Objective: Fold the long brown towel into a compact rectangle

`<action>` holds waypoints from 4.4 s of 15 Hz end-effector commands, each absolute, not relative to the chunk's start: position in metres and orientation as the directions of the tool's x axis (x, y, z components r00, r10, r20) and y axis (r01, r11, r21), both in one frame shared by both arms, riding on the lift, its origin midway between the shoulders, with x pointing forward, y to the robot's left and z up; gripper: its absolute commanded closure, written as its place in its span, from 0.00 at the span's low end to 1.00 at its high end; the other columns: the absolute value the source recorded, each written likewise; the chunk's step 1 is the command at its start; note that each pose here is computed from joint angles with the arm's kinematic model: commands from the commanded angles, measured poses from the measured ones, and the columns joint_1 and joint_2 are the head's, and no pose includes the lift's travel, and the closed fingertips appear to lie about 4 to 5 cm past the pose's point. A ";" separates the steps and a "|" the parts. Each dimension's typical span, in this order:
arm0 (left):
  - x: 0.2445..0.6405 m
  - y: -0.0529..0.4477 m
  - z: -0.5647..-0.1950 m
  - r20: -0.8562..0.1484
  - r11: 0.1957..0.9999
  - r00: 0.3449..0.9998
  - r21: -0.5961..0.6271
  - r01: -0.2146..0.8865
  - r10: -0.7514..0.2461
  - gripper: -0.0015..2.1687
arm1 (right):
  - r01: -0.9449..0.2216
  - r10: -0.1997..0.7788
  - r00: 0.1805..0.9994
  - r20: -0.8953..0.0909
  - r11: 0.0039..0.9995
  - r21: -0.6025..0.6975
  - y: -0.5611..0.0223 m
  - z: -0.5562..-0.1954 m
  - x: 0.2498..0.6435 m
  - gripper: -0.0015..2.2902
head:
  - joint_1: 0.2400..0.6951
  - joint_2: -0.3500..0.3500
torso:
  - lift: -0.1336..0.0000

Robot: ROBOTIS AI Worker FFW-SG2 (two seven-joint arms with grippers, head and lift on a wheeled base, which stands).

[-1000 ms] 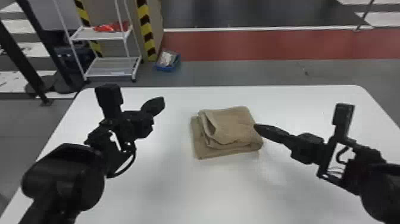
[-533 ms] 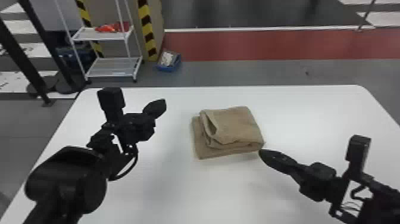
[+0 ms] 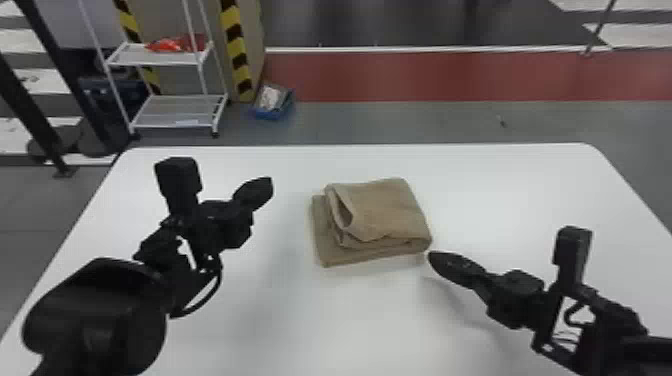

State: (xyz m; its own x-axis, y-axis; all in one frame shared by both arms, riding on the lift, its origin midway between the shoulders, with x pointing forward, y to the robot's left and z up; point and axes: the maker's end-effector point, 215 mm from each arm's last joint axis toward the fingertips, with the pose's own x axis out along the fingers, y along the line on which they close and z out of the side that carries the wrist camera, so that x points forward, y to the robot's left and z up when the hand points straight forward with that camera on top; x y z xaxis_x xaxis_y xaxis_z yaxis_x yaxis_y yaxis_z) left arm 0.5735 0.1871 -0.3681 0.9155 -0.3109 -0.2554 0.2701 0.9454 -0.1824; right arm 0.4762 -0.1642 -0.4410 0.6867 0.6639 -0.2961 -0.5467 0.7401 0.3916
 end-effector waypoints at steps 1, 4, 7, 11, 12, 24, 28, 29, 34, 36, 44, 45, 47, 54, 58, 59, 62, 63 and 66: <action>0.572 0.187 -0.370 -0.259 0.945 0.914 -0.182 0.270 -0.311 0.88 | -0.537 0.658 0.694 -0.294 0.744 0.398 -0.164 -0.444 0.493 0.88 | 1.00 0.54 | 0.04; 0.569 0.184 -0.369 -0.255 0.942 0.912 -0.184 0.280 -0.321 0.88 | -0.520 0.645 0.705 -0.294 0.752 0.405 -0.168 -0.444 0.522 0.88 | 1.00 0.53 | 0.04; 0.567 0.182 -0.370 -0.256 0.940 0.909 -0.186 0.286 -0.328 0.88 | -0.513 0.634 0.719 -0.286 0.761 0.397 -0.170 -0.434 0.563 0.88 | 1.00 0.52 | 0.04; 0.566 0.178 -0.374 -0.262 0.938 0.905 -0.185 0.295 -0.336 0.88 | -0.515 0.624 0.735 -0.266 0.768 0.379 -0.161 -0.415 0.609 0.88 | 1.00 0.52 | 0.04; 0.568 0.179 -0.376 -0.265 0.939 0.905 -0.180 0.293 -0.334 0.88 | -0.513 0.624 0.737 -0.259 0.767 0.386 -0.161 -0.416 0.607 0.88 | 1.00 0.52 | 0.04; 0.593 0.142 -0.425 -0.252 0.863 0.826 -0.188 0.470 -0.504 0.88 | -0.457 0.558 0.829 -0.029 0.707 0.540 -0.337 -0.378 0.471 0.88 | 1.00 0.26 | 0.04; 0.602 0.136 -0.445 -0.302 0.868 0.814 -0.144 0.475 -0.495 0.88 | -0.477 0.561 0.828 0.013 0.692 0.542 -0.341 -0.361 0.442 0.88 | 1.00 0.21 | 0.04; 0.601 0.134 -0.448 -0.308 0.867 0.812 -0.139 0.478 -0.496 0.88 | -0.474 0.556 0.831 0.016 0.693 0.543 -0.344 -0.360 0.437 0.88 | 1.00 0.20 | 0.04; 0.596 0.133 -0.457 -0.338 0.865 0.798 -0.135 0.483 -0.498 0.88 | -0.482 0.554 0.831 0.048 0.674 0.561 -0.339 -0.362 0.429 0.88 | 1.00 0.19 | 0.04; 0.584 0.131 -0.472 -0.384 0.860 0.773 -0.157 0.485 -0.505 0.88 | -0.479 0.551 0.833 0.051 0.672 0.565 -0.339 -0.364 0.429 0.88 | 1.00 0.19 | 0.04; 0.533 0.093 -0.462 -0.423 0.800 0.681 -0.264 0.539 -0.598 0.88 | -0.477 0.548 0.835 0.053 0.672 0.567 -0.337 -0.366 0.429 0.88 | 1.00 0.12 | 0.04; 0.529 0.089 -0.461 -0.426 0.793 0.671 -0.274 0.544 -0.607 0.88 | -0.479 0.551 0.833 0.054 0.668 0.570 -0.335 -0.366 0.429 0.88 | 1.00 0.12 | 0.04; 0.516 0.080 -0.459 -0.430 0.777 0.648 -0.305 0.551 -0.629 0.88 | -0.483 0.551 0.832 0.060 0.668 0.566 -0.335 -0.362 0.432 0.88 | 1.00 0.11 | 0.04; 0.478 0.051 -0.463 -0.437 0.741 0.601 -0.350 0.573 -0.670 0.88 | -0.486 0.550 0.833 0.068 0.667 0.565 -0.339 -0.354 0.433 0.88 | 1.00 0.04 | 0.04; 0.494 0.063 -0.439 -0.405 0.775 0.661 -0.312 0.550 -0.632 0.88 | -0.483 0.542 0.837 0.072 0.672 0.561 -0.347 -0.351 0.431 0.88 | 1.00 0.01 | 0.04; 0.500 0.076 -0.430 -0.391 0.794 0.691 -0.294 0.532 -0.608 0.88 | -0.490 0.550 0.832 0.069 0.672 0.554 -0.346 -0.348 0.433 0.88 | 1.00 0.01 | 0.04; 0.513 0.104 -0.397 -0.328 0.816 0.750 -0.294 0.497 -0.575 0.88 | -0.528 0.590 0.805 0.062 0.665 0.527 -0.319 -0.320 0.467 0.88 | 1.00 0.07 | 0.04; 0.516 0.113 -0.388 -0.315 0.824 0.764 -0.283 0.490 -0.563 0.88 | -0.541 0.608 0.794 0.030 0.683 0.491 -0.291 -0.316 0.484 0.88 | 1.00 0.09 | 0.04; 0.519 0.123 -0.381 -0.307 0.839 0.784 -0.269 0.473 -0.540 0.88 | -0.563 0.623 0.777 -0.087 0.750 0.346 -0.202 -0.321 0.532 0.88 | 1.00 0.23 | 0.04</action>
State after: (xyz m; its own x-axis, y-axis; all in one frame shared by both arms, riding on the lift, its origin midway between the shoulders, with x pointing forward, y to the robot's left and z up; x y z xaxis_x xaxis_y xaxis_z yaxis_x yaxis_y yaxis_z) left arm 0.5185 0.1200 -0.3842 0.7784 -0.5450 -0.3117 0.4752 0.8359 -0.2748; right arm 0.5143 -0.2532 -0.3267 0.8087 0.5852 -0.0600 -0.5107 0.7490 0.4220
